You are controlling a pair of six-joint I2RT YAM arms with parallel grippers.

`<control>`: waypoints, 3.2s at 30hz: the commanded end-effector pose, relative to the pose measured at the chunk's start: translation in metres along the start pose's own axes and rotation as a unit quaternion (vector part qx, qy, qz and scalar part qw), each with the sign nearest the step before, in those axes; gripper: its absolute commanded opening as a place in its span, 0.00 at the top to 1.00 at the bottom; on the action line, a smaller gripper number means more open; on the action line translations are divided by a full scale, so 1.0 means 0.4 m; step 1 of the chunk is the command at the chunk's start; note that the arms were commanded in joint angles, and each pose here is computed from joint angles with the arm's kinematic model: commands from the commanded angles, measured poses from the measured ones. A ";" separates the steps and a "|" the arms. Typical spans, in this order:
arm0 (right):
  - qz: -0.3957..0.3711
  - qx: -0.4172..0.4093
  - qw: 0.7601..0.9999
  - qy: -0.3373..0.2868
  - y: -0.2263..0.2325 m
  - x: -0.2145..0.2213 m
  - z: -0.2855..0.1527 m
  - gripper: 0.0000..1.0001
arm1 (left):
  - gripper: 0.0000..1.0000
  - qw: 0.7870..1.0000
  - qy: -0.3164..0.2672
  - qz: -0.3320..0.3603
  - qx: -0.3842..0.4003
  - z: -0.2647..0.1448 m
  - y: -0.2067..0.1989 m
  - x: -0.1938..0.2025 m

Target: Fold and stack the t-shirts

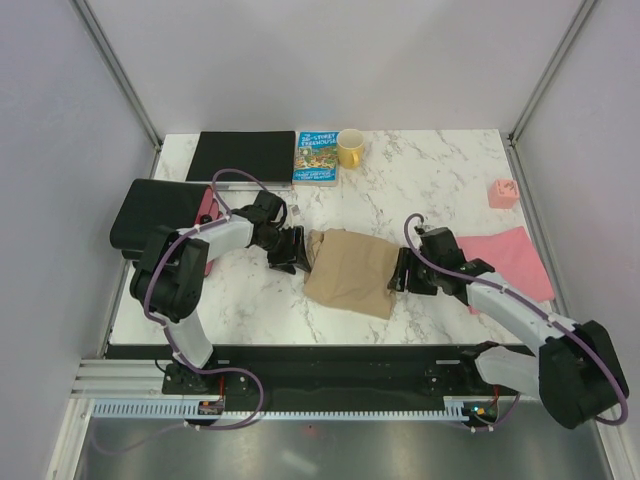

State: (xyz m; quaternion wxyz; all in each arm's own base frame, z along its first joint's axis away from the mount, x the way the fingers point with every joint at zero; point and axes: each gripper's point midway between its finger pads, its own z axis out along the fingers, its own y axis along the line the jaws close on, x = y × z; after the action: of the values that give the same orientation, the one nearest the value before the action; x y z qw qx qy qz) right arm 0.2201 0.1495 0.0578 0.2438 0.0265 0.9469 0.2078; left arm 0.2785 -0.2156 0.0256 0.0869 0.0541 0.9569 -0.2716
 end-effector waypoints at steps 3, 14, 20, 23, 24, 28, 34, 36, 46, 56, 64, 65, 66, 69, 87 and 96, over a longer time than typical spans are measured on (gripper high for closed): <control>0.038 -0.039 0.999 0.006 0.039 -0.017 0.073 0.33 | 0.44 1.000 -0.008 0.026 0.012 -0.005 -0.015 -0.022; 0.020 -0.043 0.999 -0.022 0.072 -0.091 0.043 0.33 | 0.45 1.000 -0.004 0.028 0.006 -0.007 -0.005 -0.008; 0.022 -0.043 0.998 -0.035 0.078 -0.112 -0.006 0.34 | 0.46 1.000 0.001 0.026 0.010 0.002 -0.006 -0.011; 0.031 -0.039 0.998 -0.023 0.067 -0.095 0.015 0.33 | 0.46 1.000 0.001 0.027 0.014 0.003 -0.013 -0.016; 0.034 -0.034 0.999 -0.013 0.060 -0.084 0.030 0.33 | 0.47 1.000 0.001 0.027 0.015 0.001 -0.014 -0.018; 0.051 -0.026 0.998 -0.007 0.045 -0.073 0.065 0.31 | 0.47 0.999 0.001 0.028 0.015 -0.001 -0.014 -0.015; 0.055 -0.002 0.998 0.024 0.025 -0.055 0.098 0.31 | 0.48 1.000 0.005 0.027 0.012 0.002 -0.008 -0.007; 0.053 0.023 0.998 0.032 0.000 -0.043 0.098 0.31 | 0.48 1.000 0.005 0.027 0.013 0.001 -0.009 -0.007; 0.077 0.033 0.995 0.061 -0.026 0.020 0.113 0.31 | 0.48 0.999 0.014 0.026 0.029 0.007 -0.020 -0.005; 0.119 0.000 0.988 0.096 -0.022 0.088 0.179 0.31 | 0.49 0.998 0.020 0.030 0.047 0.009 -0.037 0.001; 0.114 0.004 0.987 0.117 -0.038 0.124 0.181 0.35 | 0.50 0.998 0.033 0.029 0.045 0.028 -0.033 0.013; 0.115 0.004 0.986 0.120 -0.038 0.129 0.182 0.38 | 0.50 0.998 0.037 0.031 0.047 0.032 -0.036 0.016; 0.118 0.001 0.985 0.123 -0.036 0.133 0.183 0.39 | 0.50 0.998 0.039 0.031 0.047 0.035 -0.038 0.018; 0.126 -0.012 0.984 0.126 -0.029 0.141 0.190 0.41 | 0.50 0.997 0.043 0.037 0.047 0.041 -0.043 0.024; 0.149 -0.042 0.982 0.104 -0.004 0.116 0.238 0.98 | 0.51 0.997 0.058 0.042 0.032 0.058 -0.036 0.043; 0.119 -0.028 0.992 0.016 0.014 -0.005 0.174 1.00 | 0.50 0.999 0.023 0.040 -0.016 0.028 -0.015 0.011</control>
State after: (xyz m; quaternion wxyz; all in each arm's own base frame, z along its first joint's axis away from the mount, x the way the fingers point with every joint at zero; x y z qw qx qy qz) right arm 0.2620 0.2104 0.0169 0.1914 0.1188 0.9119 0.3430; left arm 0.2641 -0.2416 0.0218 0.0443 0.0907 0.9465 -0.3066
